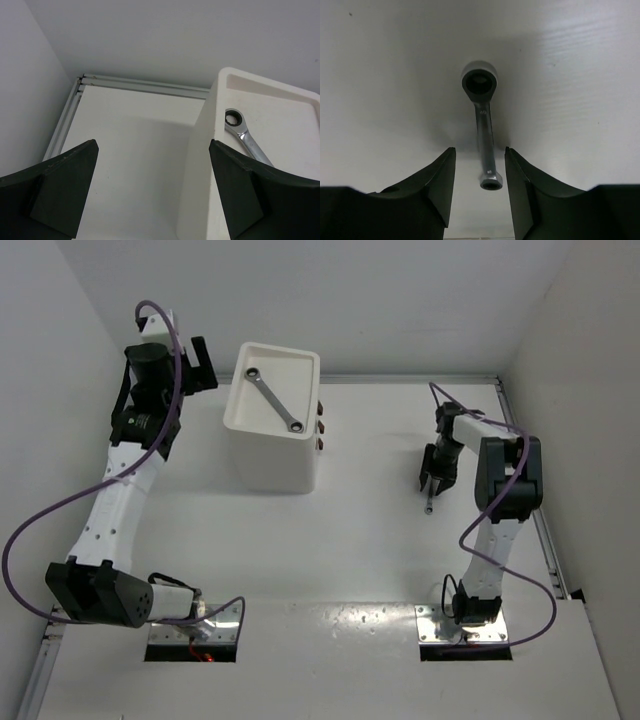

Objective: Sort the tools into containers

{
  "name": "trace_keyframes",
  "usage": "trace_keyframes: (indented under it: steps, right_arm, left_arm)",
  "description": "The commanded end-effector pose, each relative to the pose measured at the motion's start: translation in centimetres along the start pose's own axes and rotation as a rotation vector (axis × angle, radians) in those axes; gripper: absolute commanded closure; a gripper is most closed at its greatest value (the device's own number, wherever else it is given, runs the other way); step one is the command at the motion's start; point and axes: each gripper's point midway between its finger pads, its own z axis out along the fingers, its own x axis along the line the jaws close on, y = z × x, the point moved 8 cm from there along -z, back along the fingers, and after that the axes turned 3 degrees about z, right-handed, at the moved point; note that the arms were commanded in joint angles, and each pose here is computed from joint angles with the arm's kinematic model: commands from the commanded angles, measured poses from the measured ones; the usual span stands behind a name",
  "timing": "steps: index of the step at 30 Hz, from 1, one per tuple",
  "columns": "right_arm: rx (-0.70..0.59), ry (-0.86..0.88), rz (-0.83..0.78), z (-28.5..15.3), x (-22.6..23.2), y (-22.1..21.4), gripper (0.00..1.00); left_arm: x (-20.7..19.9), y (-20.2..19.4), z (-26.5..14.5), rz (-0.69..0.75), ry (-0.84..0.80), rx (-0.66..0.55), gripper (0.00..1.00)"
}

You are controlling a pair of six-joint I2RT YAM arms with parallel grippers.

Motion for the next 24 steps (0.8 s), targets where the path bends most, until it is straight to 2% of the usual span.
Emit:
trace_keyframes:
  steps: [1,4,7,11,12,13,16,24]
  right_arm:
    - [-0.060,-0.025,-0.017,-0.1,0.4,1.8,0.56]
    - [-0.063,-0.076,-0.016,0.5,0.0,2.1,0.58]
    - [-0.019,-0.101,-0.029,1.3,-0.4,1.5,0.67]
    - [0.031,-0.118,-0.030,2.2,-1.0,0.0,0.85]
    - [0.030,-0.118,-0.030,2.0,-1.0,-0.2,0.96]
    - [0.043,-0.122,-0.030,2.2,-1.2,-0.6,1.00]
    - [0.037,-0.037,-0.028,1.2,-0.3,-0.6,1.00]
    - [-0.113,0.380,-0.135,-7.1,5.5,2.3,1.00]
  left_arm:
    - [0.0,3.6,-1.5,-0.024,0.004,-0.123,0.00]
    - [0.3,3.9,-1.6,-0.017,0.029,-0.132,0.00]
    - [0.5,3.9,-1.6,-0.019,0.050,-0.133,0.00]
    - [0.5,3.9,-1.6,-0.019,0.050,-0.133,0.00]
    - [0.7,3.9,-1.6,-0.010,0.060,-0.133,0.00]
    - [0.7,3.5,-1.4,-0.007,0.060,-0.121,0.00]
    - [0.7,2.9,-1.5,-0.004,0.061,-0.110,0.00]
    - [0.1,0.4,-0.8,-0.004,0.012,-0.045,0.00]
